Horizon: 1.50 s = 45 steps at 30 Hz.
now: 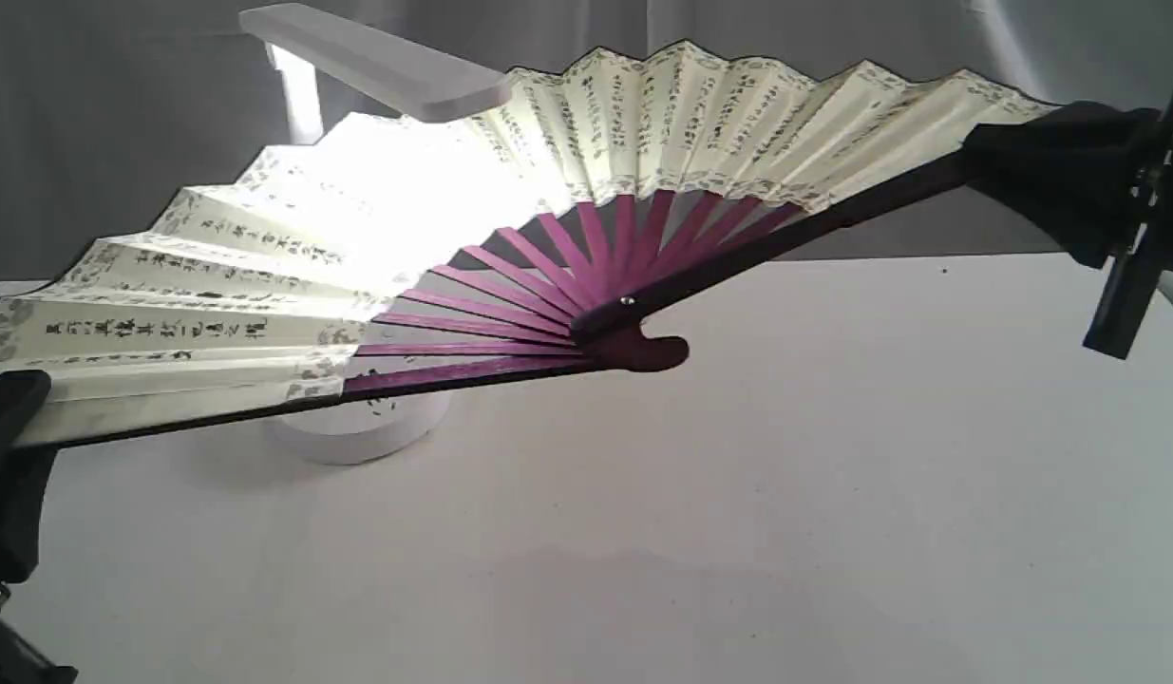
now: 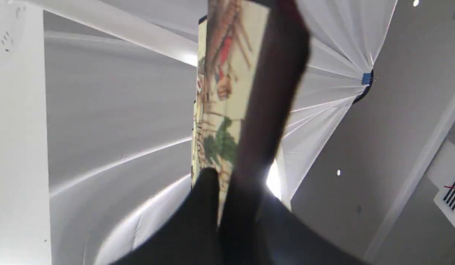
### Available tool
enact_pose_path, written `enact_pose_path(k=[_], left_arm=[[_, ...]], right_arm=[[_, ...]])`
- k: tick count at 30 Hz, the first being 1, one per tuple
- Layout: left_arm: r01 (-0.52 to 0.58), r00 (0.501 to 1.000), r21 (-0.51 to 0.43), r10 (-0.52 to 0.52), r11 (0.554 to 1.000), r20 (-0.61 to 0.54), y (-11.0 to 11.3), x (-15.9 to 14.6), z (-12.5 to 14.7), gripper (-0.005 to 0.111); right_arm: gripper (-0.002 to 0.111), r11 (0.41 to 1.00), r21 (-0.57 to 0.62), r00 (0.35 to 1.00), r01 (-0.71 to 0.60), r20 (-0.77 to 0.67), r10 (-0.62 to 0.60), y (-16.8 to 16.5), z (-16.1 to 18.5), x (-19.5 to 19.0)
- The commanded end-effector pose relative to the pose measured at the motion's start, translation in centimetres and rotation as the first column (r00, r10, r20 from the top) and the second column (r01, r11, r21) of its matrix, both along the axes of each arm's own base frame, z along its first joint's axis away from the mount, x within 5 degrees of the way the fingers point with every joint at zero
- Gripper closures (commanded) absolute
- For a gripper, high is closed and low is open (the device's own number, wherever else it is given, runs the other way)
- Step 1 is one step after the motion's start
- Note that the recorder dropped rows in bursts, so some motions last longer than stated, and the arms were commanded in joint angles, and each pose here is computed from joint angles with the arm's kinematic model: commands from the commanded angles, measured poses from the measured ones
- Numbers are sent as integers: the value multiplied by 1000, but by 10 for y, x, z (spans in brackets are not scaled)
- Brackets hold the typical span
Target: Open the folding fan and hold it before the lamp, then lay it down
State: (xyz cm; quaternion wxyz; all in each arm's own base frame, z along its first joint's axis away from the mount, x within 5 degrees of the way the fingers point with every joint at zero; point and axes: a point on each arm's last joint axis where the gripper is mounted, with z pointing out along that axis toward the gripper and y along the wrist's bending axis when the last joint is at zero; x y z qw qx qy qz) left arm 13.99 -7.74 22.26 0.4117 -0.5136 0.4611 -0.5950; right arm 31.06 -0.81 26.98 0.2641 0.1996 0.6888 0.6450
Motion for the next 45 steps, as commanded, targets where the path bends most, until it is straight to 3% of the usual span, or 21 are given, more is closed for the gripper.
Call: enact_pose_path(k=[1, 45], left_arm=[[-75, 994, -100, 82, 992, 68, 9, -1, 9, 107], [-74, 994, -114, 82, 991, 66, 9, -1, 9, 107]], right_arm=[[108, 997, -80, 999, 11, 32, -8, 0, -3, 0], [108, 997, -80, 999, 11, 32, -8, 0, -3, 0]])
